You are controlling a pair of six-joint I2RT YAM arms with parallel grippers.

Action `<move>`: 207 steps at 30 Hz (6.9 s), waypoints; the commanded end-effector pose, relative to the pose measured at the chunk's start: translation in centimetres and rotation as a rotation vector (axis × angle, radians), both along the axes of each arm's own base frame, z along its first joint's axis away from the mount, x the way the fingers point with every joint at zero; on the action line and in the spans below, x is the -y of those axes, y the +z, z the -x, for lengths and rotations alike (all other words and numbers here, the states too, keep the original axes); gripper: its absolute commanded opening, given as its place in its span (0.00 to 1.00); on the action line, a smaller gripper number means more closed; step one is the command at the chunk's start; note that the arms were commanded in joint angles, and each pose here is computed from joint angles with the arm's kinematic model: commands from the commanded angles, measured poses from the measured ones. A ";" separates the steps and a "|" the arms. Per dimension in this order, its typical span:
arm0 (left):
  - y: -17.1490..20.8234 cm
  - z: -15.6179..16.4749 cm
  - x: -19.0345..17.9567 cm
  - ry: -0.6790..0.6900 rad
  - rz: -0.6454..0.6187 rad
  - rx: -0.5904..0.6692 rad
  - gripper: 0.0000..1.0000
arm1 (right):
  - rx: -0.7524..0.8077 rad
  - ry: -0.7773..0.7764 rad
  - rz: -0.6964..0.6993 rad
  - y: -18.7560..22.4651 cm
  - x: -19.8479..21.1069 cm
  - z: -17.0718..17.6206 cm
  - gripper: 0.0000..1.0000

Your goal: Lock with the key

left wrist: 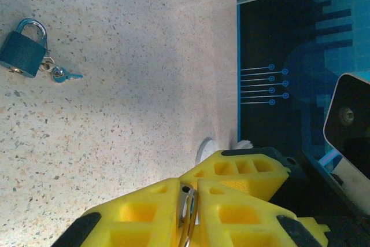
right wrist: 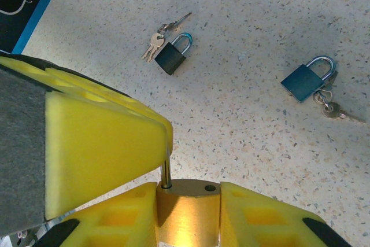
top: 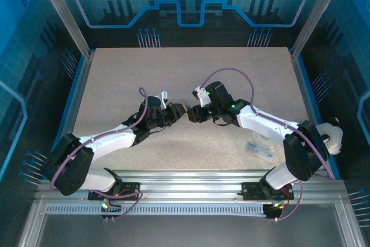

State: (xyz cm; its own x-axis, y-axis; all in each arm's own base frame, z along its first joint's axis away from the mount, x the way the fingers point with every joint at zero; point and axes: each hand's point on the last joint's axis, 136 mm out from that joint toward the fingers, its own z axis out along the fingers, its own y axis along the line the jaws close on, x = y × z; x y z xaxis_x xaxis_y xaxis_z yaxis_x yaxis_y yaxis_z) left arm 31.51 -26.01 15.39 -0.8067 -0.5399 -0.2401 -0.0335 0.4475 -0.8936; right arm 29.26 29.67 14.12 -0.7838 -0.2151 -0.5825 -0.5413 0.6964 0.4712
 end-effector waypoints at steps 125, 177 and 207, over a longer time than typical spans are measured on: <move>2.6 -0.7 -2.5 0.020 -0.040 0.077 0.00 | 0.028 0.161 -0.090 1.0 -3.2 2.4 0.36; 8.1 2.9 -2.8 -0.092 0.039 0.383 0.00 | 0.011 0.276 -0.297 4.7 -3.4 4.4 0.01; 12.6 7.8 -4.1 -0.181 0.249 0.672 0.00 | -0.005 0.513 -0.504 7.7 -3.7 8.4 0.00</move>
